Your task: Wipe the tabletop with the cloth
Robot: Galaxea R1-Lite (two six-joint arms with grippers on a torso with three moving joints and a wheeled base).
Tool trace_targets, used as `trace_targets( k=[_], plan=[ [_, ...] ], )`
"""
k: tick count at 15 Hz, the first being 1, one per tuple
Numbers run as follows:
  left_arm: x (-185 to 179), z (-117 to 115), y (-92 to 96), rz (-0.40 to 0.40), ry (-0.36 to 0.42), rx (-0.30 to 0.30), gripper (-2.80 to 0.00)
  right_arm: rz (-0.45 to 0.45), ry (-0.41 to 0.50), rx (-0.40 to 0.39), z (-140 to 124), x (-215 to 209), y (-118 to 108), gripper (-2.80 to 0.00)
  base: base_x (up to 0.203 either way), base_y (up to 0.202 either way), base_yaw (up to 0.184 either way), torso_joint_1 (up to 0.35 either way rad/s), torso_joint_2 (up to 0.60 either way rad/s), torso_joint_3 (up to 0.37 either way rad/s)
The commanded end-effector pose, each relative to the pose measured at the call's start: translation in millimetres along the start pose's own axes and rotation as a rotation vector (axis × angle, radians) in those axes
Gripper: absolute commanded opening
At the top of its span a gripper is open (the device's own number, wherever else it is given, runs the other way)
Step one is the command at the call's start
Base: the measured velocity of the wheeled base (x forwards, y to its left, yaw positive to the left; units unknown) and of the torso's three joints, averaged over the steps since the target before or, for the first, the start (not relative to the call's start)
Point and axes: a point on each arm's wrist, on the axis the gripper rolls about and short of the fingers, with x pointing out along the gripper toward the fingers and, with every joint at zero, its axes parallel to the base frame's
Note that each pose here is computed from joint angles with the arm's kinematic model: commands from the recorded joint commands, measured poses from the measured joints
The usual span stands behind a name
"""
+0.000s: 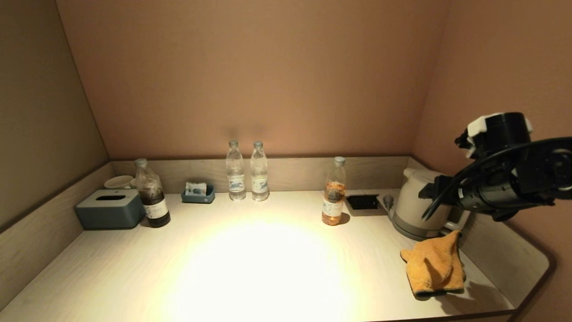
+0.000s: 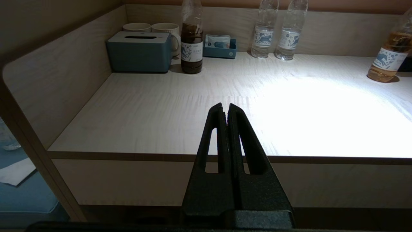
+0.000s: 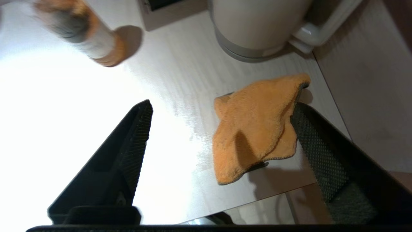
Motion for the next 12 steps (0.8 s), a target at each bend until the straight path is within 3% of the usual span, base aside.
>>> trace_targets(
  k=[1,8,10,12],
  plan=[
    [0,0,0.0,0.001,-0.001,0.0,-2.8,0.103,-0.134,-0.04,3,-60,14,-2.8,0.0,0.0,0.0,0.0,0.0,0.0],
    [0,0,0.0,0.001,-0.001,0.0,-2.8,0.229,-0.355,-0.126,-1,-148,16,-2.8,0.0,0.0,0.0,0.0,0.0,0.0],
    [0,0,0.0,0.001,-0.001,0.0,-2.8,0.225,-0.358,-0.13,-3,-150,15,-2.8,0.0,0.0,0.0,0.0,0.0,0.0],
    [0,0,0.0,0.001,-0.001,0.0,-2.8,0.211,-0.418,-0.113,-18,-175,3,-2.8,0.0,0.0,0.0,0.0,0.0,0.0]
  ],
)
